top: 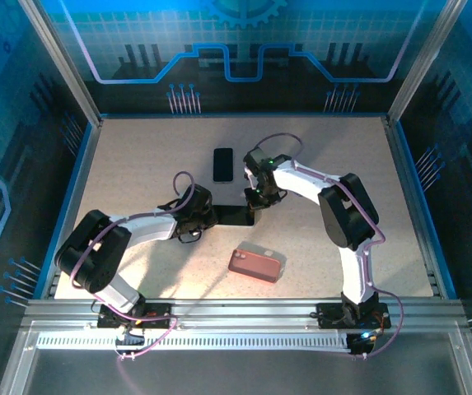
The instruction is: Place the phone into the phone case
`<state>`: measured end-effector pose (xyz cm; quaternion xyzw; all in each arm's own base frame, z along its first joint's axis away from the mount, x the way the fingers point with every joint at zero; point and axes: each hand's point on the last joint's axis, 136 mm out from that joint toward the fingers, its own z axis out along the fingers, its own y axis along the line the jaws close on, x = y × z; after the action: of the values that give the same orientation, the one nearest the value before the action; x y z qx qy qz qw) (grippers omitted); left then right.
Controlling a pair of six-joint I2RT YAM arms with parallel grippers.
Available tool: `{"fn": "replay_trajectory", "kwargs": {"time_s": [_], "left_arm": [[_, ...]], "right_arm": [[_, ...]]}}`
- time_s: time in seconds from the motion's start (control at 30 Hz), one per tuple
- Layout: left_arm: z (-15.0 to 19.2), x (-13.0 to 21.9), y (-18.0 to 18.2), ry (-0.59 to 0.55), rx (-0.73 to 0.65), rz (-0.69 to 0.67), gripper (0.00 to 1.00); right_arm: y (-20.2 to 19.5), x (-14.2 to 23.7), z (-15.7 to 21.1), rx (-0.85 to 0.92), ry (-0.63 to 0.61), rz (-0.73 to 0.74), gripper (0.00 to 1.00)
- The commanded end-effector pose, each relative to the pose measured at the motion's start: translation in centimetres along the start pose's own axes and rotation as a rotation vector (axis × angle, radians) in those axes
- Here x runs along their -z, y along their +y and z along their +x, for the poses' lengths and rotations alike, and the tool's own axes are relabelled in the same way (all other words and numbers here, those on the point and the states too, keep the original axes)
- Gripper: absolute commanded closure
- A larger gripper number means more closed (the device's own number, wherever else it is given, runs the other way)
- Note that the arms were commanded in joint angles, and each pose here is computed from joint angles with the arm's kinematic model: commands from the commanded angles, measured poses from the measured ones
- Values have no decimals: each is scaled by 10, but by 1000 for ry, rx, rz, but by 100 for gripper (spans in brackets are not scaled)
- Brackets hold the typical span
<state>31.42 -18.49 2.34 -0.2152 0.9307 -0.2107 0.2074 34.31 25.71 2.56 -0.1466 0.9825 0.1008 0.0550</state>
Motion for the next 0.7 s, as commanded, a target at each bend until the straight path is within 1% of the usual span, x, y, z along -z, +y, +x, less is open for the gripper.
{"fn": "replay_trajectory", "kwargs": {"time_s": [0.0, 0.13, 0.67], "left_arm": [[15, -10, 22, 29, 10, -66, 91], [16, -12, 24, 32, 13, -71, 92], [16, -15, 25, 34, 15, -76, 92]], "right_arm": [[-5, -69, 67, -4, 219, 55, 100], [-1, -77, 81, -28, 247, 35, 100], [-7, -103, 117, -29, 353, 75, 100]]}}
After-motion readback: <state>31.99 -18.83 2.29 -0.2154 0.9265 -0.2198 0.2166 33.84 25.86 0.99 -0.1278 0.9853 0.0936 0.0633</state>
